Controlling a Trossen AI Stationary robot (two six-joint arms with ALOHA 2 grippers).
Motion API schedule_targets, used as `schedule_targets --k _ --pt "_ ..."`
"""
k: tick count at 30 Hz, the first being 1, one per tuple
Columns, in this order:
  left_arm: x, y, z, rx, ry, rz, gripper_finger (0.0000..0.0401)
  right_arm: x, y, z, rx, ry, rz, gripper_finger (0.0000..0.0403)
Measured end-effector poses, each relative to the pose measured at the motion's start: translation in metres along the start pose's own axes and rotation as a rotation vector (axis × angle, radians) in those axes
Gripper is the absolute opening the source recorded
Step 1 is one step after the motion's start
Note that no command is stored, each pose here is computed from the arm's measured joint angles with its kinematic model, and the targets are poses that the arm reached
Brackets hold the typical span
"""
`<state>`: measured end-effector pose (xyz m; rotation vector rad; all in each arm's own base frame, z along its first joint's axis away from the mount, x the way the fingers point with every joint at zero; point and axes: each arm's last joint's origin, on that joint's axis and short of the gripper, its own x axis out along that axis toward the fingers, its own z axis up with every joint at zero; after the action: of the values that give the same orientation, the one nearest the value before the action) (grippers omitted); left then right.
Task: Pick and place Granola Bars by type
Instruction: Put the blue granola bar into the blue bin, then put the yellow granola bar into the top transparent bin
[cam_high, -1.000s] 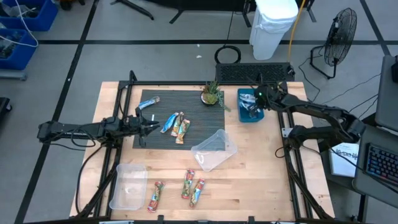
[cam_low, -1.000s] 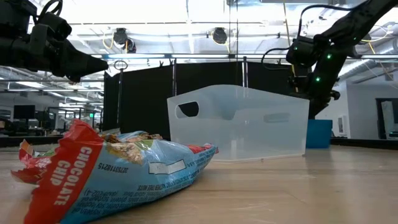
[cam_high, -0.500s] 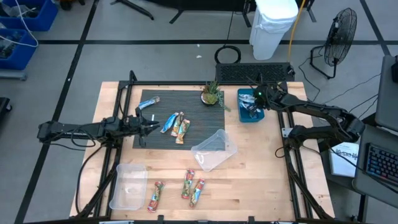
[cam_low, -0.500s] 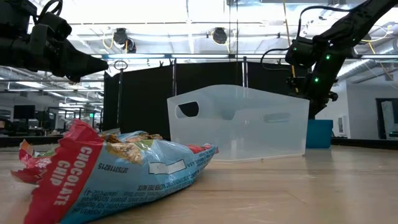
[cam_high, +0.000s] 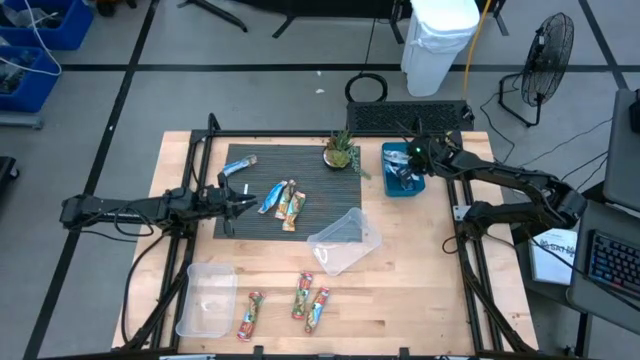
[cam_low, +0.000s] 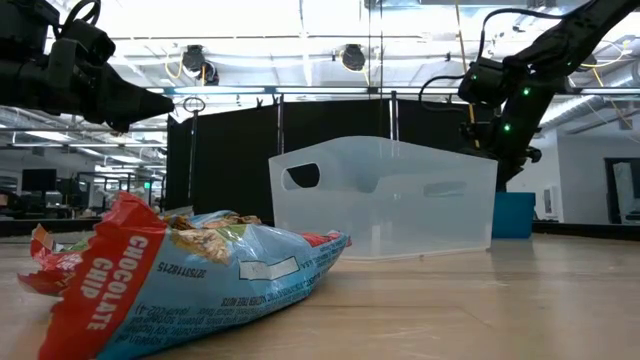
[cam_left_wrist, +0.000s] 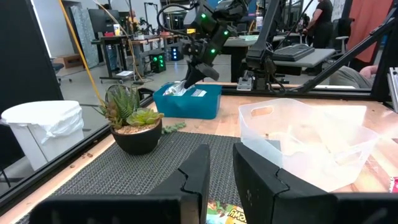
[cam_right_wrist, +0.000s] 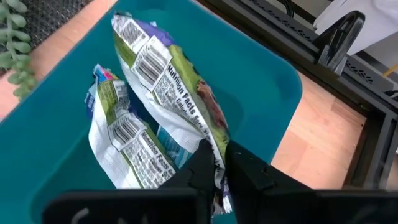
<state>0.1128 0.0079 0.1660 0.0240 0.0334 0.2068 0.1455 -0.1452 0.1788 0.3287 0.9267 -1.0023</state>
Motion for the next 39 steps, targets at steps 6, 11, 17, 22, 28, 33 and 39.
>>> schedule_targets --k 6,11,17,22,28,33,39 --pt "0.000 0.000 0.000 0.000 0.000 0.000 0.0076 0.000 0.000 0.000 0.002 -0.001 0.000 0.0069" --pt "0.000 0.000 0.000 0.000 0.000 0.000 0.0076 0.000 0.000 0.000 0.003 -0.003 0.000 0.0095" --pt "0.000 0.000 0.000 0.000 0.000 0.000 0.0076 0.000 0.001 0.007 0.022 -0.073 0.010 0.0116" --pt "0.000 0.000 0.000 0.000 0.000 0.000 0.0076 -0.003 0.005 0.016 0.030 -0.172 0.033 0.0120" --pt "0.000 0.000 0.000 0.000 0.000 0.000 0.0076 -0.008 0.020 0.024 0.007 -0.258 0.251 0.0121" --pt "0.000 0.000 0.000 0.000 0.000 0.000 0.0076 -0.017 0.041 0.026 -0.069 -0.292 0.554 0.0116" --pt "0.000 0.000 0.000 0.000 0.000 0.000 0.0076 -0.039 0.079 0.020 -0.229 -0.327 0.902 0.0113"
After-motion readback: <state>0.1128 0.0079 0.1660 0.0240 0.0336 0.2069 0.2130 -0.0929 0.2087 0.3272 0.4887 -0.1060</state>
